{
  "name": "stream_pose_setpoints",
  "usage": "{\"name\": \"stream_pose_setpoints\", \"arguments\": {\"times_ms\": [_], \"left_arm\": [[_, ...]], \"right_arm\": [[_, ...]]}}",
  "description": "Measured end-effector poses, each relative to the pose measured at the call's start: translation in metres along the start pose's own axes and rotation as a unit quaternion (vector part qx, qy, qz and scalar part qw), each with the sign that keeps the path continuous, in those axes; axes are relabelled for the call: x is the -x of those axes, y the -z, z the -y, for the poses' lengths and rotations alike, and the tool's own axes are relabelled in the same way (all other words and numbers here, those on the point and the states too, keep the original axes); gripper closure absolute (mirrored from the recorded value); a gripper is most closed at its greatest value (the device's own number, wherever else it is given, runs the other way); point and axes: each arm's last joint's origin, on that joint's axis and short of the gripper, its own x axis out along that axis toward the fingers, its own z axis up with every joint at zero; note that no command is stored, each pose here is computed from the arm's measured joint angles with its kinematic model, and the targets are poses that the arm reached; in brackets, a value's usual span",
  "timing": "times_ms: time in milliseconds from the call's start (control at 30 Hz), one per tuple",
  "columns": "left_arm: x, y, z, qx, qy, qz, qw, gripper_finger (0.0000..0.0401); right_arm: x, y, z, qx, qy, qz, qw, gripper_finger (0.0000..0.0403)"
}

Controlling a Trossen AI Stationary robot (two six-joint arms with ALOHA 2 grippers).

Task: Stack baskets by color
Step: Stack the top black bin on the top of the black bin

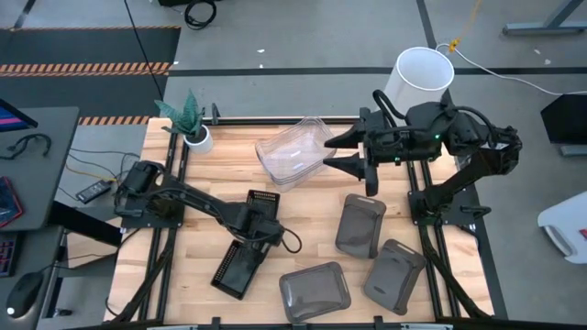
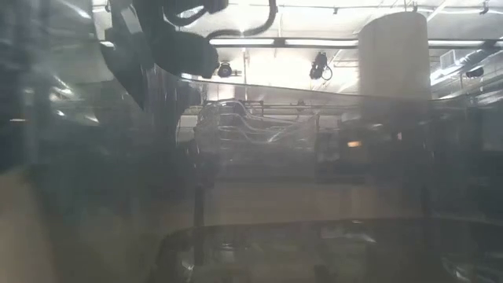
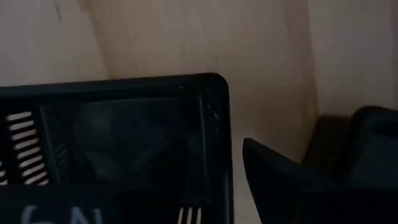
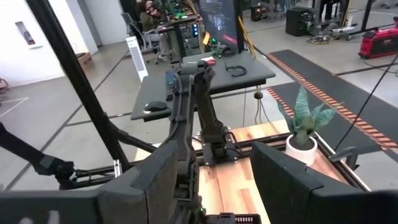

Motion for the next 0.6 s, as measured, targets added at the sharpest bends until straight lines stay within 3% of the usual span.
{"name": "stream_pose_setpoints", "arguments": {"times_ms": [167,500,600], "left_arm": [[-0.0047,0.0025,-0.0022,-0.004,0.0,-0.021,1.0,0.0254],[-0.0044,0.0075,-0.0023,-0.025,0.006,-0.047,0.999,0.0377],[-0.0012,0.0099,-0.0039,-0.024,0.005,-0.058,0.998,0.0389]], "right_arm": [[0.0009,0.0015,-0.004,0.0,-0.008,-0.004,1.0,0.0195],[0.0014,0.002,-0.0059,0.001,-0.008,-0.005,1.0,0.0195],[0.0014,0.0022,-0.0059,0.001,-0.008,-0.006,1.0,0.0195]]}}
